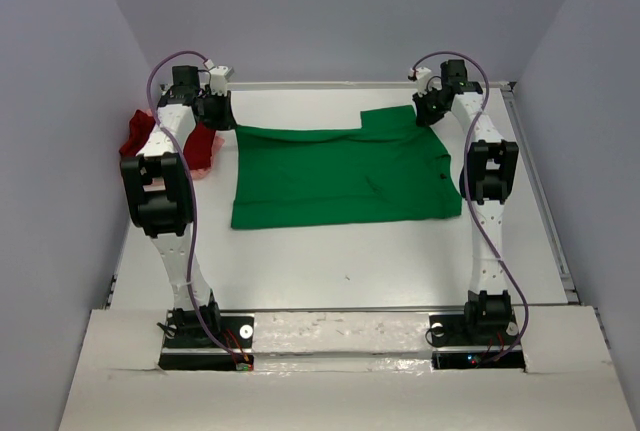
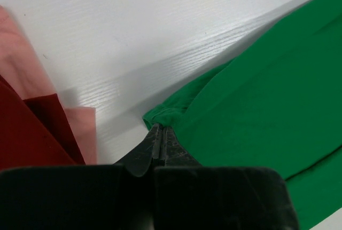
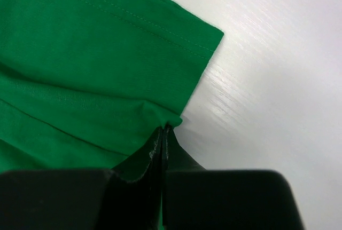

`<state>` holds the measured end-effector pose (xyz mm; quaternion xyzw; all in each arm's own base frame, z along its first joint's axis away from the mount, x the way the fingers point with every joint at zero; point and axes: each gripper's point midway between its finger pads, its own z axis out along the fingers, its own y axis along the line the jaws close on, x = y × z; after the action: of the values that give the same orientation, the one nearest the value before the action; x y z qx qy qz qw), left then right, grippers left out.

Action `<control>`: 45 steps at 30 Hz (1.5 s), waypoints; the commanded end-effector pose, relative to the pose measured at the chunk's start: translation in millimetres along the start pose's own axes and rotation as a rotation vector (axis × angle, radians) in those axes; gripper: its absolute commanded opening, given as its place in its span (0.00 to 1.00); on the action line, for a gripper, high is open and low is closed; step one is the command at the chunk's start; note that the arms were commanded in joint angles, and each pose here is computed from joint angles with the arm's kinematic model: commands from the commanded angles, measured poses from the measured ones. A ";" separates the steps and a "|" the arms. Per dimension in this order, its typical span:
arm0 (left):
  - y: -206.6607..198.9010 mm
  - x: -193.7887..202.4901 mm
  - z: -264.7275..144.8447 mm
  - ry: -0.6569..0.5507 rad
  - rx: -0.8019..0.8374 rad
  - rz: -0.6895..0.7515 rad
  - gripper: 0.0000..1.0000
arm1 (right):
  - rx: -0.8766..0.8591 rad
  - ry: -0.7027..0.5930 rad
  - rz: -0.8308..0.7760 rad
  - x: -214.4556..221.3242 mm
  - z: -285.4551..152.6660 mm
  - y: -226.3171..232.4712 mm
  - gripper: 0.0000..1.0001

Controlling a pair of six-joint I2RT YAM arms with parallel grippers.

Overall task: Fold and stack the t-shirts
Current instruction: Pick up the 1/3-folded T-shirt from the center of the board, then fold the 1/3-folded T-shirt at the center of the board.

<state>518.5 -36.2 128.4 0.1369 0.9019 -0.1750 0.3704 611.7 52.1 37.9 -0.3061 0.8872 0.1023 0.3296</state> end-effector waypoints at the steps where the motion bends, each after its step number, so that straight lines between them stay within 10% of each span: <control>1: -8.8 -22.3 -15.4 -0.057 0.003 0.038 0.00 | 0.045 -0.020 -0.038 -13.2 -6.2 -5.1 0.00; 45: -27.1 -26.8 -47.0 -0.095 0.015 0.084 0.00 | 0.172 -0.099 -0.098 -54.6 -118.8 8.1 0.00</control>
<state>503.4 -42.4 143.2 0.1509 0.8950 -0.1787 0.3798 575.2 38.0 106.9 -0.3071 0.8832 0.0520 0.3505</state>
